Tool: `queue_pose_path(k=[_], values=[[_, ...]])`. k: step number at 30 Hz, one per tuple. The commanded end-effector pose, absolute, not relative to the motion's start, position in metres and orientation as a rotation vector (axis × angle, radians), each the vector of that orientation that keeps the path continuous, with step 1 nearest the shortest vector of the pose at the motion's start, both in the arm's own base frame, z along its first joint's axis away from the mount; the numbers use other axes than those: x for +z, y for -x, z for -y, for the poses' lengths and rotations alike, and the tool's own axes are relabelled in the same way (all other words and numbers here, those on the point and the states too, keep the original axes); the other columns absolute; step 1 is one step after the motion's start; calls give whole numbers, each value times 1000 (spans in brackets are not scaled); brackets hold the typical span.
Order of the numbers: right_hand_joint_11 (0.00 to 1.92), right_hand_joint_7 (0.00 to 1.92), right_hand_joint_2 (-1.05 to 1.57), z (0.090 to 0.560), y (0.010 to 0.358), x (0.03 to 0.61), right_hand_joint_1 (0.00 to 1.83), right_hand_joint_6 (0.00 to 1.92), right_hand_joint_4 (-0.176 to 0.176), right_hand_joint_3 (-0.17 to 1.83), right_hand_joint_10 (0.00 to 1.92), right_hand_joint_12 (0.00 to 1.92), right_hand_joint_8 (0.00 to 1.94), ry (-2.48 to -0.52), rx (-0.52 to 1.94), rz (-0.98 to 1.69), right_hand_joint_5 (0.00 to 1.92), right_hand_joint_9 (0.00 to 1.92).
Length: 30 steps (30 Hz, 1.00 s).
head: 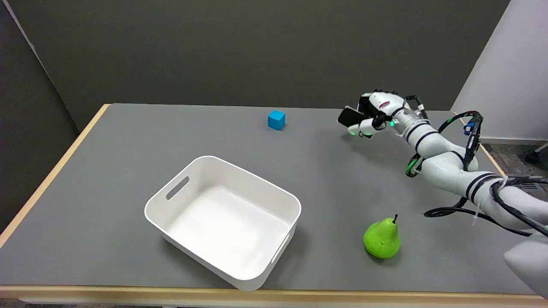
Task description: Place the blackboard eraser into the white box.
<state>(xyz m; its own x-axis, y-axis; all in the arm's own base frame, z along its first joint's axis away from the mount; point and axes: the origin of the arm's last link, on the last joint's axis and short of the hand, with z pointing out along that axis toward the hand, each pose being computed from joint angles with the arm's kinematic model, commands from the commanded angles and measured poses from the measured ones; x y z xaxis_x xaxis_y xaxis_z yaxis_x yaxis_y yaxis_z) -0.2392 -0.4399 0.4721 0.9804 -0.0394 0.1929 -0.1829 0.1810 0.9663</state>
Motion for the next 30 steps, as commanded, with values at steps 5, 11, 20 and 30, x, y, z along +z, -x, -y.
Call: queue_pose_path(k=[5, 11, 20, 30], values=[[489, 869, 1245, 378, 127, 369, 1194, 1506, -176, 54, 1297, 1914, 1370, -1774, 491, -158, 526, 788], [540, 870, 1229, 345, 124, 309, 1195, 1497, -176, 83, 1295, 1838, 1369, -1984, 691, -66, 530, 791], [537, 872, 1228, 305, 150, 236, 1195, 1496, -176, 84, 1294, 1846, 1366, -2094, 911, 182, 532, 791], [496, 870, 1241, 285, 189, 183, 1195, 1487, -176, 60, 1308, 1917, 1380, -2125, 957, 421, 530, 791]])
